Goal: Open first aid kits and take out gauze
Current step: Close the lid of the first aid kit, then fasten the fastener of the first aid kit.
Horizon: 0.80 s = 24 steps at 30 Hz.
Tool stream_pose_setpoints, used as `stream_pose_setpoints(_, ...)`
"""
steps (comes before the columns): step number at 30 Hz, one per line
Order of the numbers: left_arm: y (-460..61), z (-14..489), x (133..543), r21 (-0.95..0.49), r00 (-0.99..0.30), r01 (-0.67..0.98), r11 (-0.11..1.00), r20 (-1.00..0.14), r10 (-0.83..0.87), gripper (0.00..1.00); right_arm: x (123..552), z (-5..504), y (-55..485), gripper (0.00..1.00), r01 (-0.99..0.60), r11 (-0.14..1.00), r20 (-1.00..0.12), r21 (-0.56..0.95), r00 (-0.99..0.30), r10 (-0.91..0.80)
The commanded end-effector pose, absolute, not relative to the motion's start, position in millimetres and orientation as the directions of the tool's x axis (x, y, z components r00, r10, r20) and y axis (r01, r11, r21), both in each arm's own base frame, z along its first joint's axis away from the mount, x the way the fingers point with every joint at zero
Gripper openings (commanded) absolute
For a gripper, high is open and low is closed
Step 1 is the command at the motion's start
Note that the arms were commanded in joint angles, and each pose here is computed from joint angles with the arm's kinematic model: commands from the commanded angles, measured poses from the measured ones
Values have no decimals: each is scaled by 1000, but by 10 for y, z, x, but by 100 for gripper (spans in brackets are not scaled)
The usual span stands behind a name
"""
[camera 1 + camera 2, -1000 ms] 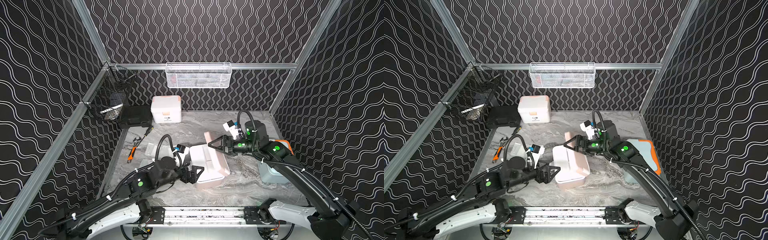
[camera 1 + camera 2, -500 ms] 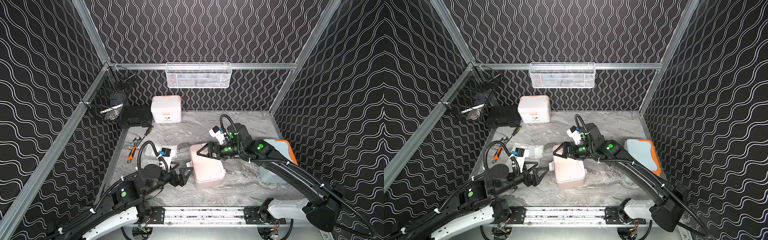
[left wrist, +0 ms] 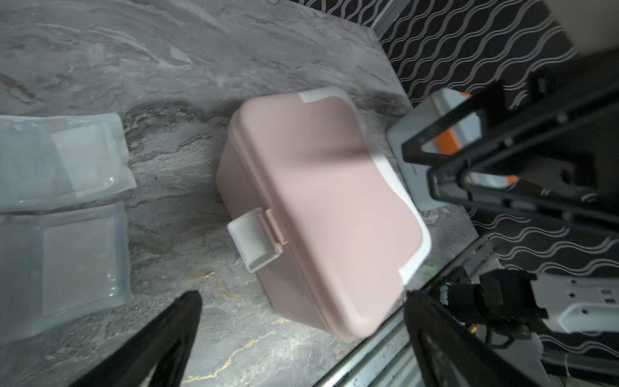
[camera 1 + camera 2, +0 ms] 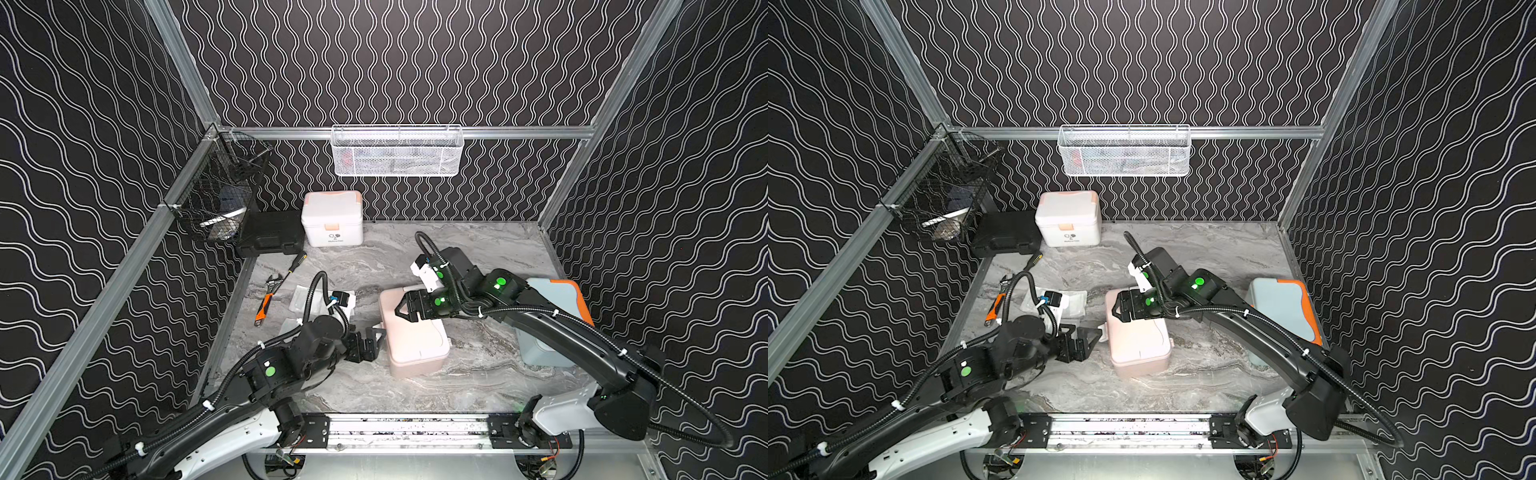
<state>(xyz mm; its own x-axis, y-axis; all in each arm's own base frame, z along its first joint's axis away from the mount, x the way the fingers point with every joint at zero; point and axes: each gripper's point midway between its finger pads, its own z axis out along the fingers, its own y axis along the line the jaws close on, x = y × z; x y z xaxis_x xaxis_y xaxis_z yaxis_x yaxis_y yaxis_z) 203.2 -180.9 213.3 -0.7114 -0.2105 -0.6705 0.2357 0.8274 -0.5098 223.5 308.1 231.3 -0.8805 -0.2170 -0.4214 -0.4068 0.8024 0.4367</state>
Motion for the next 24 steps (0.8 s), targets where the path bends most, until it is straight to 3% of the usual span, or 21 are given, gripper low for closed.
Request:
stream_pose_setpoints(1,-1786,1992,2094,-599,-773,164,783,-571,-275,99,2267,2120,2878,76,-415,870,-411,267,-866,-286)
stream_pose_setpoints(9,-1834,1869,2330,-820,-829,110,562,-388,-404,99,2199,1922,3046,35,-452,860,-372,236,-860,-350)
stream_pose_setpoints(12,-1845,1852,2408,-881,-831,106,461,-333,-446,99,2192,1848,3072,24,-453,861,-355,230,-863,-359)
stream_pose_setpoints(19,-1930,1751,2509,-941,-832,125,314,-272,-484,99,2143,1605,3085,8,-447,864,-301,232,-877,-374)
stream_pose_setpoints(24,-1987,1653,2563,-963,-837,127,237,-232,-496,99,2113,1532,3085,7,-441,864,-288,244,-884,-369)
